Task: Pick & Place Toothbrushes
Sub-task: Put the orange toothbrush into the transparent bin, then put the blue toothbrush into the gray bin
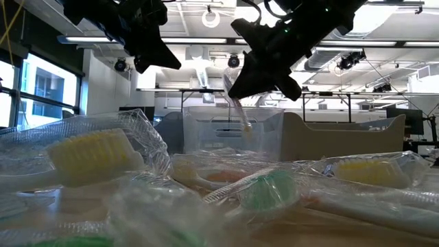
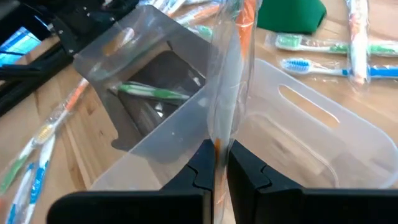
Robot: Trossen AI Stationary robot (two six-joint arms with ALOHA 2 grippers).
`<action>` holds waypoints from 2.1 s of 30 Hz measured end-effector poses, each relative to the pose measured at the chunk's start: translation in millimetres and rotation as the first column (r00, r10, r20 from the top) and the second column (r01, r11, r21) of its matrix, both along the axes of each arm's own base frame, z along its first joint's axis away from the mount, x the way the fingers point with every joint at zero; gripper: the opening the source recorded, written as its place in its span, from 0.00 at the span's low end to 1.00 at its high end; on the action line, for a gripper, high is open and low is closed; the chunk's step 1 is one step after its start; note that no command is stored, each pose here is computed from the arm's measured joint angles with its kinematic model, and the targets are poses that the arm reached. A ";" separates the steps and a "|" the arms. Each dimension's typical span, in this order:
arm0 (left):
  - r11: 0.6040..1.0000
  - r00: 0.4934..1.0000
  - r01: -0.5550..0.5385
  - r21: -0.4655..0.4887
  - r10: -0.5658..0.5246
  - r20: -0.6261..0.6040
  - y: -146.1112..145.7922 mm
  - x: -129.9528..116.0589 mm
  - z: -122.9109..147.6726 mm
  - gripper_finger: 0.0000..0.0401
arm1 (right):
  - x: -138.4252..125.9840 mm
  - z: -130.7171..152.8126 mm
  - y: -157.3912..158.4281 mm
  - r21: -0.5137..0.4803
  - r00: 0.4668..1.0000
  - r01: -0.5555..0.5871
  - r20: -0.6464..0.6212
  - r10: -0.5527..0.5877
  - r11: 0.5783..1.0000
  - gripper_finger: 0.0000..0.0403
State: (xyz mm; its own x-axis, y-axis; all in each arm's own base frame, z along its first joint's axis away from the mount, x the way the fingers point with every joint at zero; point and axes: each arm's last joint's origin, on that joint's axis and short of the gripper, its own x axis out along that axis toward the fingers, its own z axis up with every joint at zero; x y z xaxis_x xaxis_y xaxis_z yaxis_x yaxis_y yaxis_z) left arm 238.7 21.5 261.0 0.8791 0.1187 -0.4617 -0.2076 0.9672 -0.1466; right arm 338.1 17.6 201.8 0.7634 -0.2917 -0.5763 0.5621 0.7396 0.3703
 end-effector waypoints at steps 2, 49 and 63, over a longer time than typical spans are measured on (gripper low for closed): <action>1.000 1.000 0.000 0.000 0.000 0.000 0.0 0.0 0.0 0.00 | -0.6 -0.7 0.0 0.000 1.000 -0.001 -0.010 0.001 1.000 0.03; 1.000 1.000 0.001 -0.001 -0.001 -0.005 0.0 -0.2 -0.4 0.00 | -5.1 37.6 1.0 -0.232 0.973 -0.191 0.084 0.216 0.954 0.01; 1.000 1.000 0.000 0.000 0.000 0.001 0.0 0.1 0.1 0.00 | -6.2 45.7 19.0 -0.275 0.949 -0.245 0.126 0.288 0.930 0.01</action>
